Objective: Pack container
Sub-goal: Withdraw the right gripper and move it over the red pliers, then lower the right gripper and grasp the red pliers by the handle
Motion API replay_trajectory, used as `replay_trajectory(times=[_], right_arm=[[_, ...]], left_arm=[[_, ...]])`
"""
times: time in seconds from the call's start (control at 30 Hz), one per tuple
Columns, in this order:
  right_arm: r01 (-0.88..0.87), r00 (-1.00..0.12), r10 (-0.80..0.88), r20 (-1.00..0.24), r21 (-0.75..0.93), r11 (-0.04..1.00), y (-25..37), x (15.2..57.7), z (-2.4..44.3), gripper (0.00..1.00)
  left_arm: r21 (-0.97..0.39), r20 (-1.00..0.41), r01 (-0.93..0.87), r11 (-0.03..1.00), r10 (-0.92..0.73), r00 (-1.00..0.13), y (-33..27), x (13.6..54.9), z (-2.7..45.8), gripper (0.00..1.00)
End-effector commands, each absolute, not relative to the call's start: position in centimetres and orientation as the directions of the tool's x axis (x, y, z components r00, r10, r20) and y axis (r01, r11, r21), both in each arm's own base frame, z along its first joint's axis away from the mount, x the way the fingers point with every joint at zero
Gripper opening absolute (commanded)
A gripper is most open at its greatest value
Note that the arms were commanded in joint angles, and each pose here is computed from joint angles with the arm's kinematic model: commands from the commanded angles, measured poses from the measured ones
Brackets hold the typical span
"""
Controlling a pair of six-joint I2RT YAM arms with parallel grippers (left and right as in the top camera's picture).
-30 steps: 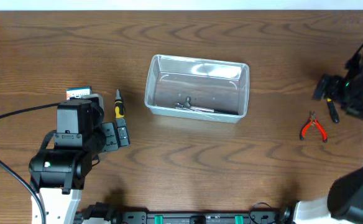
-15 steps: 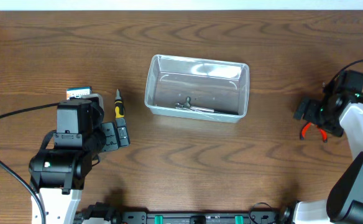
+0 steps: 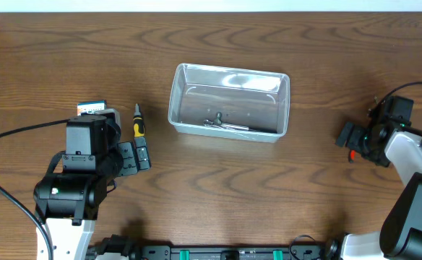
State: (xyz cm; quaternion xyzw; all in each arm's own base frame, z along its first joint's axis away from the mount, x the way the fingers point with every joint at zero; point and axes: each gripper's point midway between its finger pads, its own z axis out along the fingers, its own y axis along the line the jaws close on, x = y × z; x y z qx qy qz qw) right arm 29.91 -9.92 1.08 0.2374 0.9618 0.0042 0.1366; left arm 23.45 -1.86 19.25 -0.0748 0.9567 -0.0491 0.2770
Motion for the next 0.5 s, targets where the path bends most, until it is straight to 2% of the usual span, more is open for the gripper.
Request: replay_trajectory(times=[0.0,0.47], right_arm=[[0.460,-0.849,0.466,-0.249,0.082,0.884,-9.45,29.58,0.43,0.99],[0.460,-0.849,0.466,-0.250,0.083,0.884,-9.37,29.35,0.04,0.97]], left_arm=[[-0.132,-0.539,-0.123,0.984,-0.175,-0.824,-1.71,23.67,19.97,0.98],[-0.132,-0.539,-0.123,0.984,-0.175,-0.824,-1.71,23.67,19.97,0.98]])
